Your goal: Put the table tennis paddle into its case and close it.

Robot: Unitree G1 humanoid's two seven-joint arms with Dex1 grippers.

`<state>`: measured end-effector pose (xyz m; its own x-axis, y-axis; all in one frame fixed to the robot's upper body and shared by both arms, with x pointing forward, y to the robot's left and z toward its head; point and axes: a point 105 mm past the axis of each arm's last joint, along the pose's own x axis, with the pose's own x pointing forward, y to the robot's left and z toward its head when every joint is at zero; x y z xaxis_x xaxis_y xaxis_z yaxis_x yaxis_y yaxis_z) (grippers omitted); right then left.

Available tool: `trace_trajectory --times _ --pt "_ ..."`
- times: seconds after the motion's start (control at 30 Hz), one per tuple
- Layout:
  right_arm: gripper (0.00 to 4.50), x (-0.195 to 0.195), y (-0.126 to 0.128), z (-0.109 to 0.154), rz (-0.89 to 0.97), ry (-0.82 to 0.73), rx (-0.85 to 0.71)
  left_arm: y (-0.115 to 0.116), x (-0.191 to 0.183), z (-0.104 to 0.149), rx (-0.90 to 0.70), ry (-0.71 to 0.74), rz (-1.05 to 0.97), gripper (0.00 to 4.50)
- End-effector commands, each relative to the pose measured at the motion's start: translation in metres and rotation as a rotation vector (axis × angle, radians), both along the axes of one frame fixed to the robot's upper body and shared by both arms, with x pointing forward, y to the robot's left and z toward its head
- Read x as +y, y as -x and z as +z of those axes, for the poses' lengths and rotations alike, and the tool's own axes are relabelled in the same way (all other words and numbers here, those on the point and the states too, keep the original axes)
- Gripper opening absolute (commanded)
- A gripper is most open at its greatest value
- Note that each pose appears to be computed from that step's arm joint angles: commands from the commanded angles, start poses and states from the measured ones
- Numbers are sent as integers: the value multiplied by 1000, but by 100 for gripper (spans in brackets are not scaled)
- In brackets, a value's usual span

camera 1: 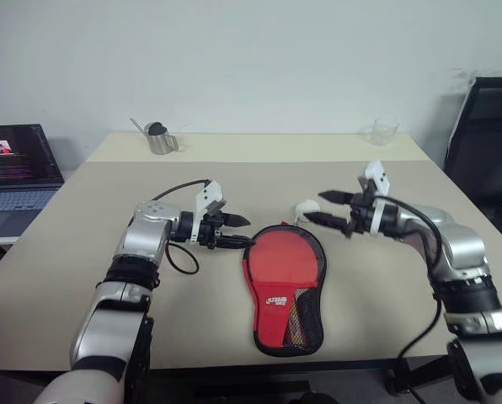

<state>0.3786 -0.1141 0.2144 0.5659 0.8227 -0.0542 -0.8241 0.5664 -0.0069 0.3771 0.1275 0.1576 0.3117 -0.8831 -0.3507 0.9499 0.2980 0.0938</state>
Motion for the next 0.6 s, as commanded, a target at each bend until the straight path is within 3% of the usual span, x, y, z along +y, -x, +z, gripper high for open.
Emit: trace_trajectory --times 0.03,0.2,0.33,0.5,0.6 --pt "444 -5 -15 9 -73 -17 -44 3 2 24 -91 49 71 331" --pt "444 -9 -50 0 -248 1 4 15 -6 7 -84 48 140 331" --pt "444 -13 -76 -22 -402 64 84 20 -27 -6 -78 74 178 331" --pt "444 3 -85 -35 -403 86 127 7 -44 -11 -111 135 350 331" --pt "444 6 -89 -40 -430 97 143 11 -56 -17 -109 143 364 331"
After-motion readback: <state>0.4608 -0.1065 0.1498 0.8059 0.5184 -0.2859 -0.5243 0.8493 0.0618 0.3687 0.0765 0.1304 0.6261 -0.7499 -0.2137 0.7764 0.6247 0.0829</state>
